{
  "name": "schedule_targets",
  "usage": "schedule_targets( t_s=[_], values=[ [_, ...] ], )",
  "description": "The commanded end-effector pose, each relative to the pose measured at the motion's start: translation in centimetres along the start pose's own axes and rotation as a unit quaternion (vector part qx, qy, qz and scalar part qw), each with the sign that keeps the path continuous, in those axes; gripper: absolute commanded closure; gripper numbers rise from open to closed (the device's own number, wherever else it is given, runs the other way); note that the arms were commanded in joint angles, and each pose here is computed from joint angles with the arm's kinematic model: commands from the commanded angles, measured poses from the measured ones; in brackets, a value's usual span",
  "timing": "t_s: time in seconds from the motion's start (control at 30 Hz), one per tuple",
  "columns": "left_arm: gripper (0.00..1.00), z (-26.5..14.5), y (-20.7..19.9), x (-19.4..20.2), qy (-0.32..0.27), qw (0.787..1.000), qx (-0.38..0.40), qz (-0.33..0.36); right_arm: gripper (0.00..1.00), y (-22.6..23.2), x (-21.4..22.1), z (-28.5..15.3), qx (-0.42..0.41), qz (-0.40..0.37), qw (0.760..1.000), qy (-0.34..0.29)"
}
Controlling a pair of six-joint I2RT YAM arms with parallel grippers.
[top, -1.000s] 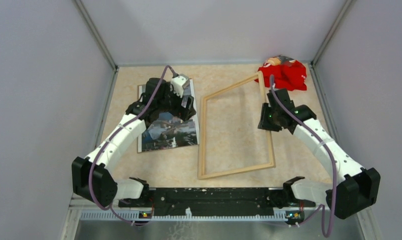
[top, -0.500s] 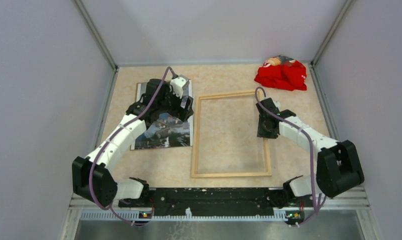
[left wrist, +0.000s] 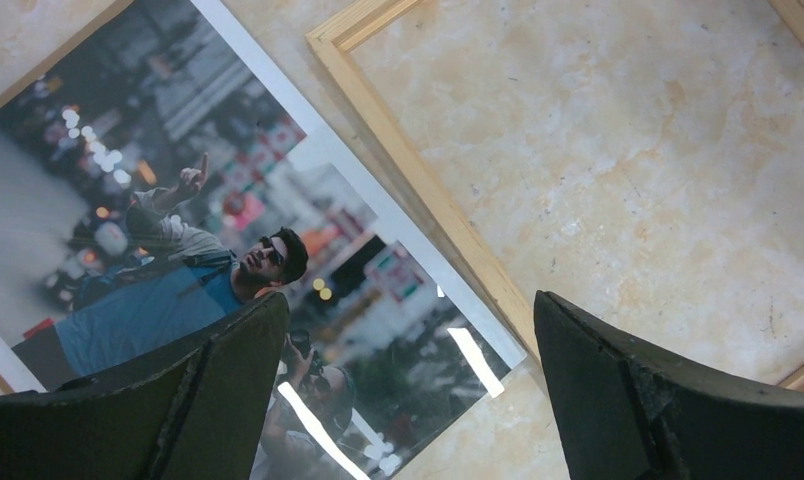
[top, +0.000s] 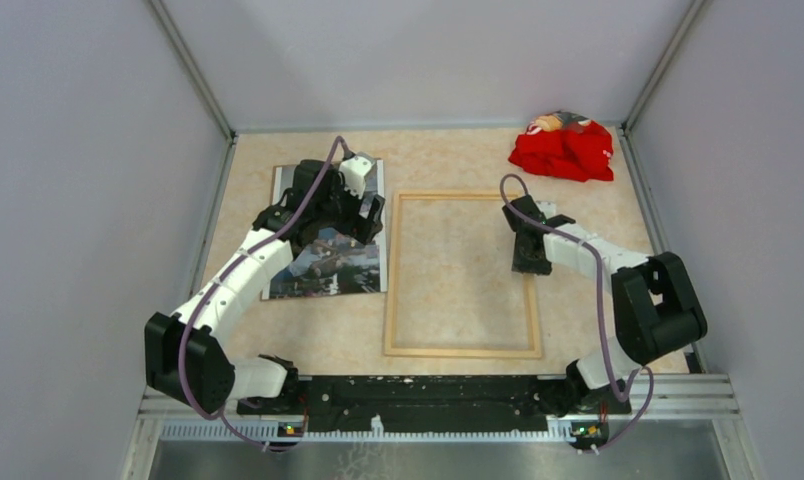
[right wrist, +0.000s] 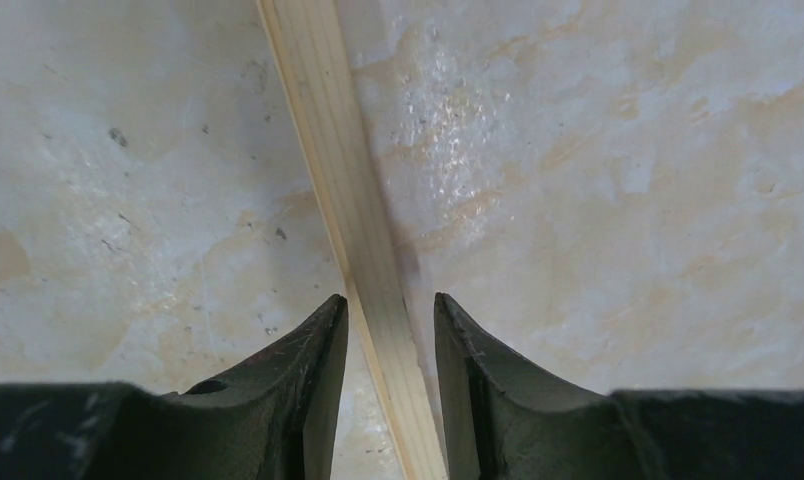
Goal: Put the photo into the frame
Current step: Turn over the photo frame at the center of the board.
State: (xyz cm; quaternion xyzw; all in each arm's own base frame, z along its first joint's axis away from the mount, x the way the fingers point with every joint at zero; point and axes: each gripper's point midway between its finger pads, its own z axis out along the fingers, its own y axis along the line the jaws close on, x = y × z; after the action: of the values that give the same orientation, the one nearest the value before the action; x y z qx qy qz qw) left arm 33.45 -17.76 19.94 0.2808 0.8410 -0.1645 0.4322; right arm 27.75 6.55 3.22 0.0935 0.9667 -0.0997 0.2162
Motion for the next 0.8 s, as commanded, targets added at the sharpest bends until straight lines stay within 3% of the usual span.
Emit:
schedule_targets(
  t_s=[0.0,0.27,0.6,0.67,0.77],
  values=[
    [0.02,-0.2,1.4,0.3,0.011,0.999,-0.036,0.008,0.62,0.7,-4.5,-2.3,-0.018,0.044,0.996,-0.069],
    [0.02,-0.3,2.8,1.6,0.036,0.998,-0.055,0.006,0.63,-0.9,-3.3,0.6,0.01,0.031,0.999,-0.038],
    [0.02,-0.9,3.8,1.8,0.046,0.996,-0.074,0.01,0.75,-2.9,-5.2,1.9,0.008,0.055,0.998,-0.03],
    [0.02,-0.9,3.9,1.7,0.046,0.996,-0.075,0.009,0.72,-2.1,-6.0,1.2,-0.016,0.061,0.997,-0.032],
    [0.02,-0.8,3.8,1.8,0.048,0.996,-0.072,0.007,0.54,-0.6,-7.2,-0.8,-0.073,0.083,0.992,-0.057]
  ],
)
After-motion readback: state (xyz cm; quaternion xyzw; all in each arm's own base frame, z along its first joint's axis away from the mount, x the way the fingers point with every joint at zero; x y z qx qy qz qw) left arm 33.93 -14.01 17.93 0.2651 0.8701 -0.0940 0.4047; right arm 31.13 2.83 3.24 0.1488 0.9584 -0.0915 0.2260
